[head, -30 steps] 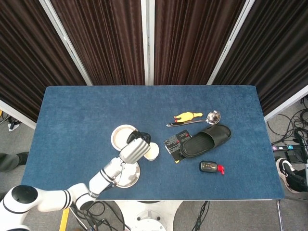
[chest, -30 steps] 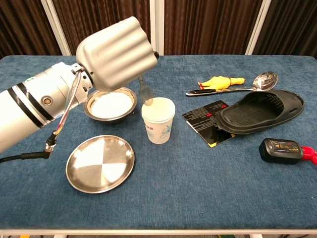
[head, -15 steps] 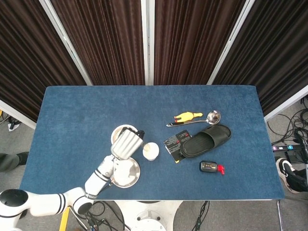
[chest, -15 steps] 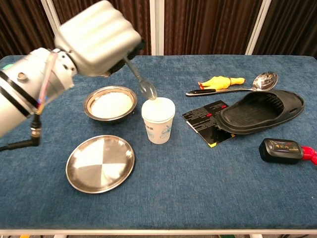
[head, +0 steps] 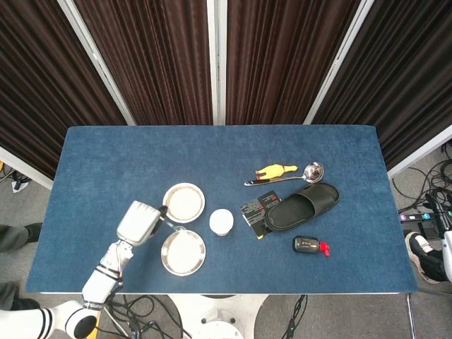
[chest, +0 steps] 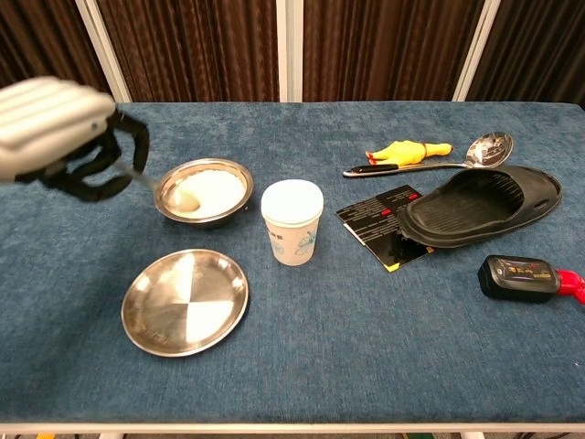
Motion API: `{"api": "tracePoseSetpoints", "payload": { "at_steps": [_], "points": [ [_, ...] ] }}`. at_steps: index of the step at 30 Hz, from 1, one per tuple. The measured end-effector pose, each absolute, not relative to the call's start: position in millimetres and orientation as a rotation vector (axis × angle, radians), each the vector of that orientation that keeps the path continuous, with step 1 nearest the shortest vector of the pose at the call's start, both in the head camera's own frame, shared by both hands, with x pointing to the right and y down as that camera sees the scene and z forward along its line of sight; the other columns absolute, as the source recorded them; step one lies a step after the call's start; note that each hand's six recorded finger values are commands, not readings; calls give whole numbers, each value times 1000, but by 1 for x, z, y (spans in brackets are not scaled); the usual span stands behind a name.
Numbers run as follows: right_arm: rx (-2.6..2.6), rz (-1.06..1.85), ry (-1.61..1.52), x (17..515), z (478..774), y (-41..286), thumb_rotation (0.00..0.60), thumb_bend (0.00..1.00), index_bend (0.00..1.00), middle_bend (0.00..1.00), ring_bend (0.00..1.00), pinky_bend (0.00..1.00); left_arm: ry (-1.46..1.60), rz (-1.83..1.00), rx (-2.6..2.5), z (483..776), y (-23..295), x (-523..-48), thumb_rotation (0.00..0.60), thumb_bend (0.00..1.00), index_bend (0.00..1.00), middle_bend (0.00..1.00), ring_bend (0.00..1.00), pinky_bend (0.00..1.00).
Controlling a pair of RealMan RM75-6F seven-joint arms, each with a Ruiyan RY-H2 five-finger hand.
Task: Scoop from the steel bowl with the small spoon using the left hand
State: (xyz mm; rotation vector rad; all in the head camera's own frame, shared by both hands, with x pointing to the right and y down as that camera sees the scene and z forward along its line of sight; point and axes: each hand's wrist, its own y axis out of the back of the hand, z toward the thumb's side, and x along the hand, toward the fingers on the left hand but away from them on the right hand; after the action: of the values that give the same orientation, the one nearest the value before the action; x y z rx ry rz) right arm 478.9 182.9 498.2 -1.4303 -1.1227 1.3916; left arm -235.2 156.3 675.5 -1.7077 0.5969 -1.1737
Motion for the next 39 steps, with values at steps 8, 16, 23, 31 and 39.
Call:
{"api": "tracePoseSetpoints", "payload": {
  "at_steps": [8, 16, 23, 31, 39],
  "points": [
    [-1436, 1400, -1118, 475, 501, 182, 600, 169, 46, 237, 0, 87, 444, -1176, -1792, 709, 196, -221, 600, 486, 599, 960, 909, 1000],
    [-1429, 1411, -1124, 478, 500, 183, 600, 168, 46, 237, 0, 87, 361, -1166, -1820, 718, 215, -202, 600, 475, 555, 953, 906, 1000],
    [-1429, 1410, -1128, 479, 500, 184, 600, 169, 46, 238, 0, 87, 324, -1191, -1809, 722, 218, -197, 600, 446, 484, 945, 905, 1000],
    [-1426, 1412, -1132, 481, 499, 185, 600, 169, 46, 238, 0, 87, 431, -1235, -1833, 706, 201, -209, 600, 442, 291, 864, 822, 1000],
    [-1472, 1436, -1102, 481, 506, 188, 600, 198, 45, 225, 0, 89, 914, -1350, -1668, 663, 143, -305, 600, 372, 286, 501, 402, 538]
  ]
}}
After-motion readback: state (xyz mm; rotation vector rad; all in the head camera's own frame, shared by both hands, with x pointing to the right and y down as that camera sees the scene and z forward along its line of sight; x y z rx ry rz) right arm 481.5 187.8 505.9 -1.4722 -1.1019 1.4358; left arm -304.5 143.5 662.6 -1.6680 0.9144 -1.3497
